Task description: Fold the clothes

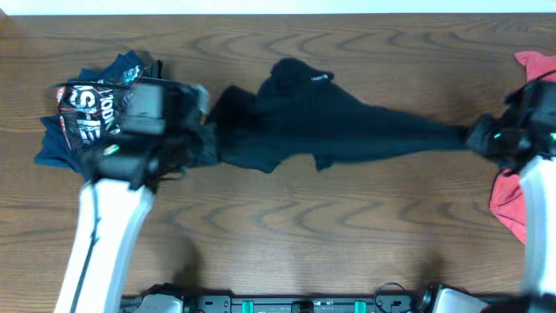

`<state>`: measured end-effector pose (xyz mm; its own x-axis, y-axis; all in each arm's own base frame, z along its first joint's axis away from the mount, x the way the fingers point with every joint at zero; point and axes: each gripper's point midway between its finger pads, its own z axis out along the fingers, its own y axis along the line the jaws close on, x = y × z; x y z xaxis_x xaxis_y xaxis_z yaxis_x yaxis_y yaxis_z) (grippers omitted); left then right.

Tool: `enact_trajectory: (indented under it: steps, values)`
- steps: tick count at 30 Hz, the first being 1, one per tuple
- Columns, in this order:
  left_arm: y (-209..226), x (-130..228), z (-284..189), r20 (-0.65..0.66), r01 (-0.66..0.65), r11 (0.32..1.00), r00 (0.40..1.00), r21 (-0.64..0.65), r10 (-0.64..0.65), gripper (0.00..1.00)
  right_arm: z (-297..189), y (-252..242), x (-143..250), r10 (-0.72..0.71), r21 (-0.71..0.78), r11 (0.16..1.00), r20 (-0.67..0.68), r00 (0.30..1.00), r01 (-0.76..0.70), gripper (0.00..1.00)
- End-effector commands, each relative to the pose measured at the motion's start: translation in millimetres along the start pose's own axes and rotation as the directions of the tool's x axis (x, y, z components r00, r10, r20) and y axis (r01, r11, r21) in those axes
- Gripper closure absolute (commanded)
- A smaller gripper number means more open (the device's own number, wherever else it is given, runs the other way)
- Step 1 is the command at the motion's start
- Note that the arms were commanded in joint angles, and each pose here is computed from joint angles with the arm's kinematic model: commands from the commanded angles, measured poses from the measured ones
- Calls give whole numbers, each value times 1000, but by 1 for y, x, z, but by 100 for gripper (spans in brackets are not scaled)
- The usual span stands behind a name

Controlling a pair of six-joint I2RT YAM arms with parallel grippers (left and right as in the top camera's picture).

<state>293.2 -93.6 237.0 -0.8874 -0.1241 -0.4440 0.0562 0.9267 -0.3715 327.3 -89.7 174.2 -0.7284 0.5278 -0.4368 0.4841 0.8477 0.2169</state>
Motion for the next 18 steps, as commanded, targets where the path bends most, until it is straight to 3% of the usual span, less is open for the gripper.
enact_trajectory:
  steps: [1, 7, 12, 15, 18]
  values:
    - [-14, -43, -71, 257, -62, 998, 965, 8, 58, 94, -54, 6, -32, -49, -2, 999, 138, 989, 50, 99]
    - [-48, -80, -177, 589, -168, 985, 799, 28, 120, 94, -140, 24, -61, -65, -35, 996, 296, 953, 78, 99]
    - [-66, -82, -227, 713, -227, 974, 687, 28, 139, 94, -201, 35, -78, -95, -46, 991, 432, 897, 127, 99]
    - [-69, -85, -234, 734, -238, 971, 664, 28, 142, 94, -223, 39, -83, -94, -54, 989, 479, 873, 136, 99]
    - [-66, -91, -220, 708, -225, 974, 693, 30, 139, 94, -224, 40, -86, -107, -48, 988, 485, 868, 149, 99]
